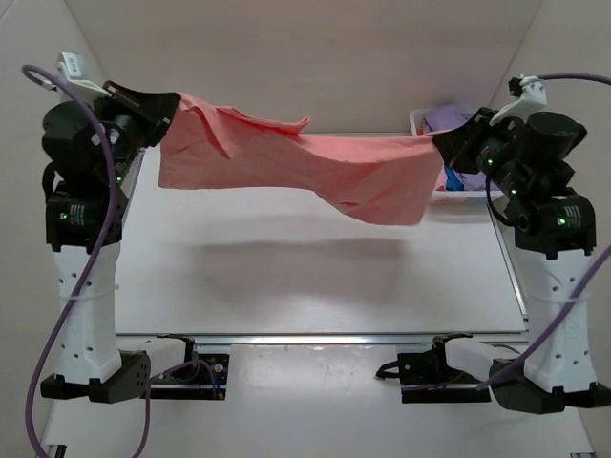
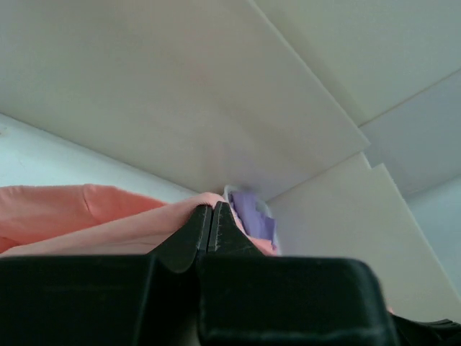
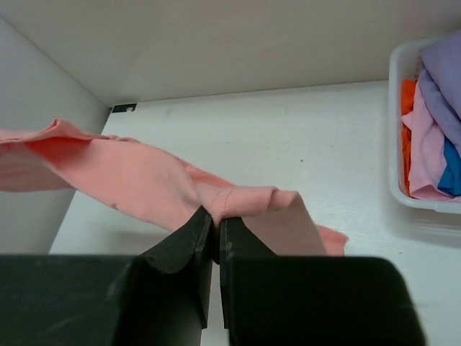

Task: Fold and stack the t-shirts
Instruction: Flatten out the tshirt

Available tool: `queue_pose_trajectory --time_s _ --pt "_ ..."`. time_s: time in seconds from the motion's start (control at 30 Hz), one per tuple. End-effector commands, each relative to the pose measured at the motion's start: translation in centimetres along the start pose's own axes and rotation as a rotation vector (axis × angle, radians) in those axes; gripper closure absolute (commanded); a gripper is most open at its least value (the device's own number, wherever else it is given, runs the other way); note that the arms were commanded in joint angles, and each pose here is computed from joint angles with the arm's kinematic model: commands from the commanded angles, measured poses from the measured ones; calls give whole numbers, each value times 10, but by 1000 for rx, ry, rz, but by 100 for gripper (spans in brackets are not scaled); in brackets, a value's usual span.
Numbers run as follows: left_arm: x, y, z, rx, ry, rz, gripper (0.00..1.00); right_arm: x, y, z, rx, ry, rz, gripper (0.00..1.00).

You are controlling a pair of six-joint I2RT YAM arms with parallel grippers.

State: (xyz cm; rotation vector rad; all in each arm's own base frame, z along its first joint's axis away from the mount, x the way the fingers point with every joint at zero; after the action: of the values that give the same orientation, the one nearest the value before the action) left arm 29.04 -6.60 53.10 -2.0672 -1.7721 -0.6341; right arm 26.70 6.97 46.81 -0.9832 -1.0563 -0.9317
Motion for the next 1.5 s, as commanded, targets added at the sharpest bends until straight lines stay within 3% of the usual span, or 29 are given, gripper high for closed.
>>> queue_pose_trajectory --time_s 0.0,0.07,0.17,0.37,0.47,0.63,0.73,0.77,0.8,0.87,0.93,0.97,1.0,1.07,1.23,1.3,1.47 --pt "13 -20 -18 -15 -13 -12 100 6 -17 6 48 1 0 100" --pt "13 -17 -16 2 -7 -11 100 15 -21 -3 26 19 -18 100" --pt "-7 3 26 73 -52 51 100 9 -6 -8 52 17 18 100" --pt "-64 37 146 302 -126 206 100 -42 56 -33 23 43 230 100" --pt "-68 51 162 321 -123 196 100 -56 77 -39 33 55 257 100" --pt "-33 113 143 280 -86 201 100 -67 152 -58 68 79 356 100" --pt "24 160 73 111 -47 143 100 -3 179 -55 108 38 229 100" --pt "39 161 66 95 -64 123 100 1 185 -57 114 54 218 100" --pt "55 161 41 2 -88 99 100 29 180 -49 140 42 127 100" --pt "84 133 10 -129 -106 59 100 50 164 -49 151 45 44 100" --pt "79 122 29 -109 -126 58 100 51 154 -43 161 31 4 99" --pt "83 99 6 -172 -86 3 100 67 138 -33 171 -1 -70 100" --pt "75 101 24 -126 -90 17 100 52 144 -39 161 1 -46 100" --pt "62 79 23 -87 -54 22 100 32 140 -39 149 4 14 100" --pt "18 39 53 20 21 73 100 -17 124 -29 -2 -154 146 100" --pt "10 20 48 13 40 60 100 -14 89 -12 -39 -205 74 100" --pt "5 -46 15 -68 147 -110 100 -29 22 4 -48 -192 -101 100"
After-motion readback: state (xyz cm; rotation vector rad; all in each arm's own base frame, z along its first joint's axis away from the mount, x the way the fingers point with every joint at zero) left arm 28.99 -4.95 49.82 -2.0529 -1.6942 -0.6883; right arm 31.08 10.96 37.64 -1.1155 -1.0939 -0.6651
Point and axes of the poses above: each gripper's point midway between its finger pads, its own y axis out along the fingers, its own z axis along the line the jaws close on, x = y × z, the point moved 4 cm from there along -y, back along the fingers, and after that the axes turned 11 degrees about -y, right-handed, at the moved point
